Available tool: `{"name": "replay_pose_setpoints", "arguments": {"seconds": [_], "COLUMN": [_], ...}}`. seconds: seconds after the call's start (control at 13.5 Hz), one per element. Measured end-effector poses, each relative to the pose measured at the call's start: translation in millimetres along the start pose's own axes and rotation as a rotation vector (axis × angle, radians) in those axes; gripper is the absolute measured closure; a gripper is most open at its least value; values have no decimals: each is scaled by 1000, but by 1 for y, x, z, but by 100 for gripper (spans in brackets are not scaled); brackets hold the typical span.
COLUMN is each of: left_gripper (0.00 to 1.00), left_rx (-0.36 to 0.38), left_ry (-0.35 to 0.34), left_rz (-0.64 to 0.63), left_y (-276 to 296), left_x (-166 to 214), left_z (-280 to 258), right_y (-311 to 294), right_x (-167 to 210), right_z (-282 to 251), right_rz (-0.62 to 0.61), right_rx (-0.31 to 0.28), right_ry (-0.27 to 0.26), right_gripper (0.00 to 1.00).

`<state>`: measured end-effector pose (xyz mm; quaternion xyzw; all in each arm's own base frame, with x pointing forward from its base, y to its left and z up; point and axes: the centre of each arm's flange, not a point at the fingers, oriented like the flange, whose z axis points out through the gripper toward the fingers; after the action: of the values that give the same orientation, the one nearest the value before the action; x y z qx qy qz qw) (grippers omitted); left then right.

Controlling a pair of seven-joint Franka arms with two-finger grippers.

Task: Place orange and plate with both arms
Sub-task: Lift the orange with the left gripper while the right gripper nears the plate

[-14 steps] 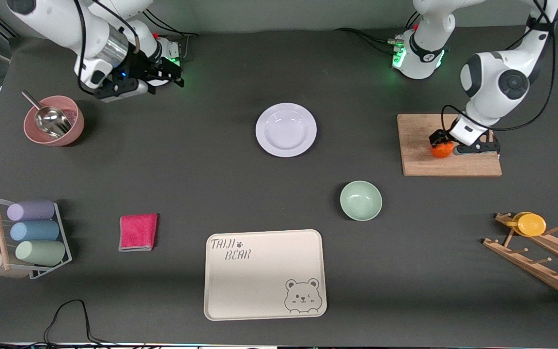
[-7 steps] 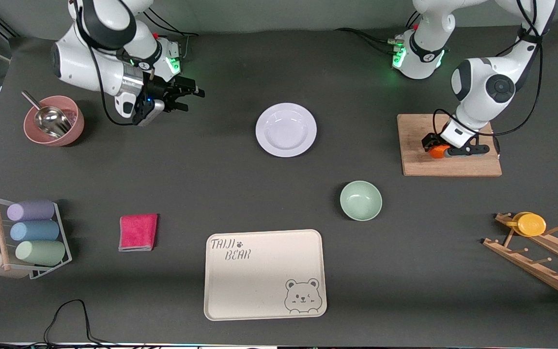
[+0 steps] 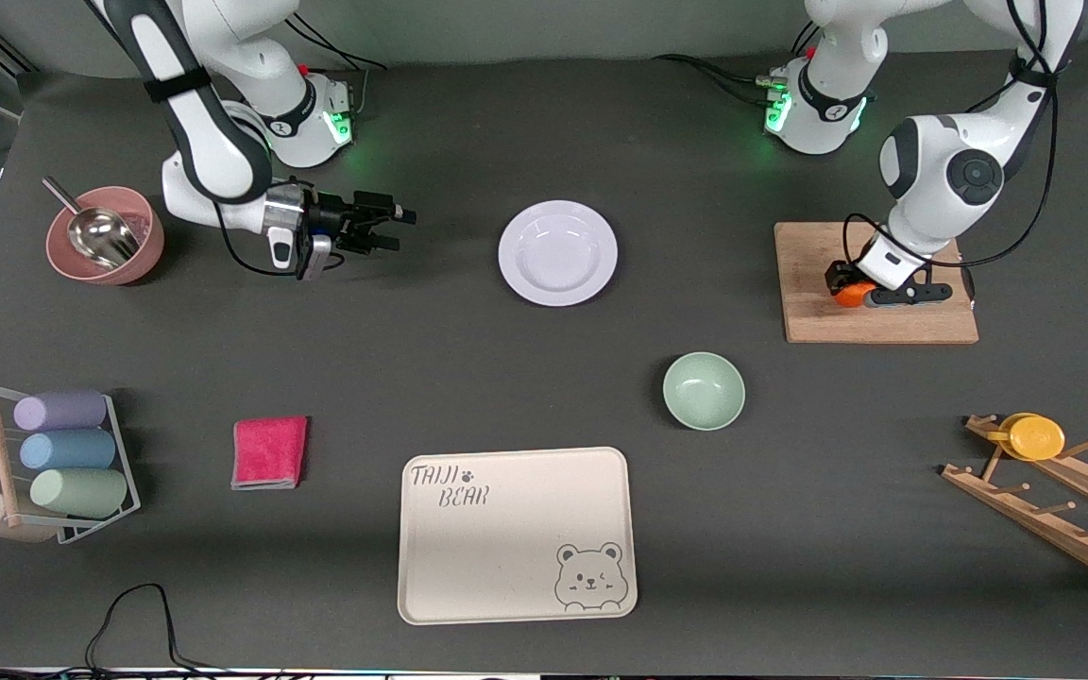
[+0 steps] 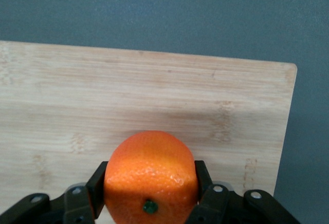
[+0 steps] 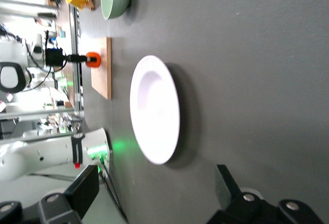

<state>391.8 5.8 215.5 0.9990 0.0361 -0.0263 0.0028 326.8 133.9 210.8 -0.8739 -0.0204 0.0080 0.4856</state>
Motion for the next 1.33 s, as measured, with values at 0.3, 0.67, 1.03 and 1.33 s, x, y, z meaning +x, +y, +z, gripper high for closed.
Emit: {"name": "replay_pose_setpoints", "arguments": {"seconds": [0.3, 0.67, 1.03, 1.33], "left_gripper": [30, 30, 30, 30], "left_rx": [0, -55, -127, -163], "left_ry": [-86, -135, -137, -96], "left_rz": [30, 1, -149, -270], "left_y": [34, 143, 284, 384], "left_x": [21, 13, -39, -78], "left_z": [-101, -252, -278, -239], "right_y": [35, 66, 70, 73], "right_x": [-16, -25, -25, -31], "right_z": [31, 45, 49, 56], "right_rz": [11, 36, 47, 23], "right_rx": [77, 64, 79, 129], "right_ry": [56, 79, 71, 59], "right_gripper": [0, 0, 0, 0]}}
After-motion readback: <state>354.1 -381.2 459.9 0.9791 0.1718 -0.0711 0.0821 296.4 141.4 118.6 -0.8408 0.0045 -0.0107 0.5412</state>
